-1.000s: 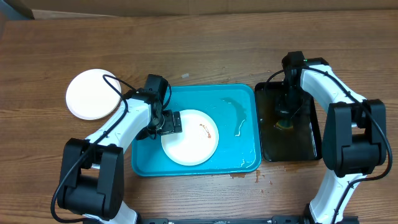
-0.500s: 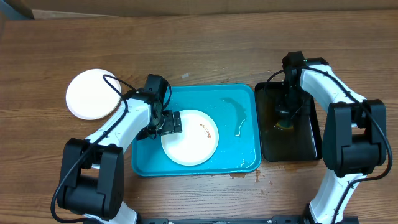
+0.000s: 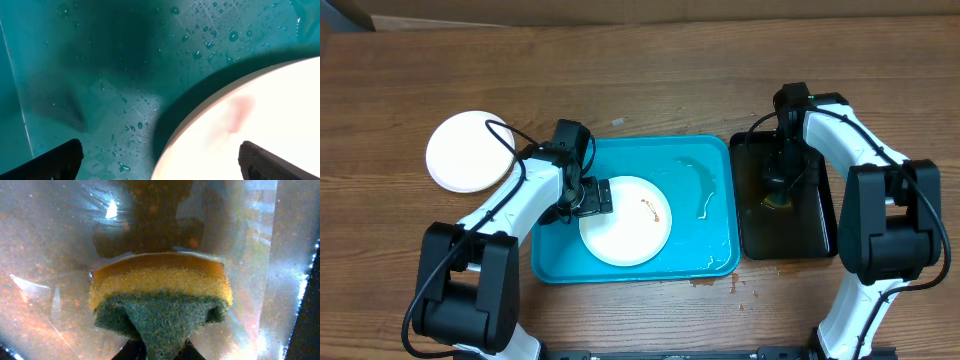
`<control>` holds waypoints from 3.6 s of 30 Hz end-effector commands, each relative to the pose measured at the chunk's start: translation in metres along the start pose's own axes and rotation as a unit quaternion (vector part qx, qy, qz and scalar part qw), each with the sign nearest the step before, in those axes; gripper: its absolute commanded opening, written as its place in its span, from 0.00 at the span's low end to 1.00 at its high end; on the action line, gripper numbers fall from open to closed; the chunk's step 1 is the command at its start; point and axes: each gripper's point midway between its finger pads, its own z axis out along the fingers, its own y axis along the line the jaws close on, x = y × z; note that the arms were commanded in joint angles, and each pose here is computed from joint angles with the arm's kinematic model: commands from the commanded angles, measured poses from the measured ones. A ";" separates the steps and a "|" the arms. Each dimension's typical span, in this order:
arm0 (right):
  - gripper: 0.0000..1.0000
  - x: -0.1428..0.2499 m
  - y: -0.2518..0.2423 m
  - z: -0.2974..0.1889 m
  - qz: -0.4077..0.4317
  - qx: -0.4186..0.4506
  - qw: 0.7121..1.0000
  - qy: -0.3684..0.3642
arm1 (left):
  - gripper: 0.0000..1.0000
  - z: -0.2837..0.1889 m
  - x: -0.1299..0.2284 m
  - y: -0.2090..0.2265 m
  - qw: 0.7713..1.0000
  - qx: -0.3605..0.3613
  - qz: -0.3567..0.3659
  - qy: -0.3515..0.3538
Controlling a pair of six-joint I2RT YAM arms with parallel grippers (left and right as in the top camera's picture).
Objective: Clean dirty plates on tray and stack at the side
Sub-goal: 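Grasp the yellow-green sponge with the right gripper and dip it in water, then carry the sponge with the right gripper onto the white plate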
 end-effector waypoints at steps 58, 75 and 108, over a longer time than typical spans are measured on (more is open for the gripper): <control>0.04 -0.011 0.002 -0.015 0.004 -0.018 1.000 -0.018 | 0.21 -0.003 -0.001 -0.015 0.999 0.039 -0.033 0.007; 0.04 -0.010 -0.016 -0.076 0.029 0.022 0.996 -0.081 | 0.33 0.003 0.009 -0.011 0.998 0.032 -0.047 0.023; 0.04 0.047 0.230 -0.076 -0.355 0.038 0.905 -0.230 | 0.11 0.003 0.001 -0.015 0.998 0.041 -0.046 0.007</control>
